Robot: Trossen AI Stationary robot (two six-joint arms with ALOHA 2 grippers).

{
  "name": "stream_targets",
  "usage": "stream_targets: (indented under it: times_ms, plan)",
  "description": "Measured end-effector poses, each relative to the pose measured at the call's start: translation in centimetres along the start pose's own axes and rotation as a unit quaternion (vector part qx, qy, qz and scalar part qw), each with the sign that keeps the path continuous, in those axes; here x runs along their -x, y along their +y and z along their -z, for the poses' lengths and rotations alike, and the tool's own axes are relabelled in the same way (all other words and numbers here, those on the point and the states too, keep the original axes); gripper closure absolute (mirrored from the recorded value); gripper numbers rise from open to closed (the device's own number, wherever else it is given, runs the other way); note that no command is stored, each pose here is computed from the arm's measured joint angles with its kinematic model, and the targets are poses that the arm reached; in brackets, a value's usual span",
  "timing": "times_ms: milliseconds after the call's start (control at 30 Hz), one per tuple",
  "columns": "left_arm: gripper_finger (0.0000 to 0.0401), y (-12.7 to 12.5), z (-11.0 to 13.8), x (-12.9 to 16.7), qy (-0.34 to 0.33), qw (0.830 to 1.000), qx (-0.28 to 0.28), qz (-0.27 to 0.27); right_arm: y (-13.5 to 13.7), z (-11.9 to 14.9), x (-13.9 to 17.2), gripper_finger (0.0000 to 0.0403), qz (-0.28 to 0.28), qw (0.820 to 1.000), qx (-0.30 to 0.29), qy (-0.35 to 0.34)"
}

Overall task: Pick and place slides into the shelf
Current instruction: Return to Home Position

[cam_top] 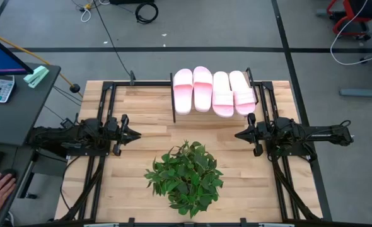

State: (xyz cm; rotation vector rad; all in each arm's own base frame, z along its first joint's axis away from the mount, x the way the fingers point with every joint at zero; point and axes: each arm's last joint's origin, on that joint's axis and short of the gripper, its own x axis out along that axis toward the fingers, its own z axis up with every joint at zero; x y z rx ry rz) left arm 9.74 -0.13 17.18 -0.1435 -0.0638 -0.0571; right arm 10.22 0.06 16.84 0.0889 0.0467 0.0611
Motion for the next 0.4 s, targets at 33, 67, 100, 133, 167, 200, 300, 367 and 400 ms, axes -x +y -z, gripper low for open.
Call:
stream_targets:
  times_ms: [33,67,100,133,167,200,300,367,400]
  plan:
    - [0.0342,0.0,0.0,0.0,0.0,1.0,0.0,0.0,0.0,0.0,0.0,0.0389,0.0,1.0,0.0,0.0]
    - [0.0343,0.0,0.0,0.0,0.0,1.0,0.0,0.0,0.0,0.0,0.0,0.0389,0.0,1.0,0.0,0.0]
    - [0.0345,0.0,0.0,0.0,0.0,1.0,0.0,0.0,0.0,0.0,0.0,0.0389,0.0,1.0,0.0,0.0]
    - [0.0347,0.0,0.0,0.0,0.0,1.0,0.0,0.0,0.0,0.0,0.0,0.0389,0.0,1.0,0.0,0.0]
    - [0.0348,0.0,0.0,0.0,0.0,1.0,0.0,0.0,0.0,0.0,0.0,0.0389,0.0,1.0,0.0,0.0]
    - [0.035,0.0,0.0,0.0,0.0,1.0,0.0,0.0,0.0,0.0,0.0,0.0389,0.0,1.0,0.0,0.0]
    - [0.0352,0.0,0.0,0.0,0.0,1.0,0.0,0.0,0.0,0.0,0.0,0.0389,0.0,1.0,0.0,0.0]
    - [0.0353,0.0,-0.02,0.0,0.0,1.0,0.0,0.0,0.0,0.0,0.0,0.0389,0.0,1.0,0.0,0.0]
    - [0.0353,0.0,0.0,0.0,0.0,1.0,0.0,0.0,0.0,0.0,0.0,0.0389,0.0,1.0,0.0,0.0]
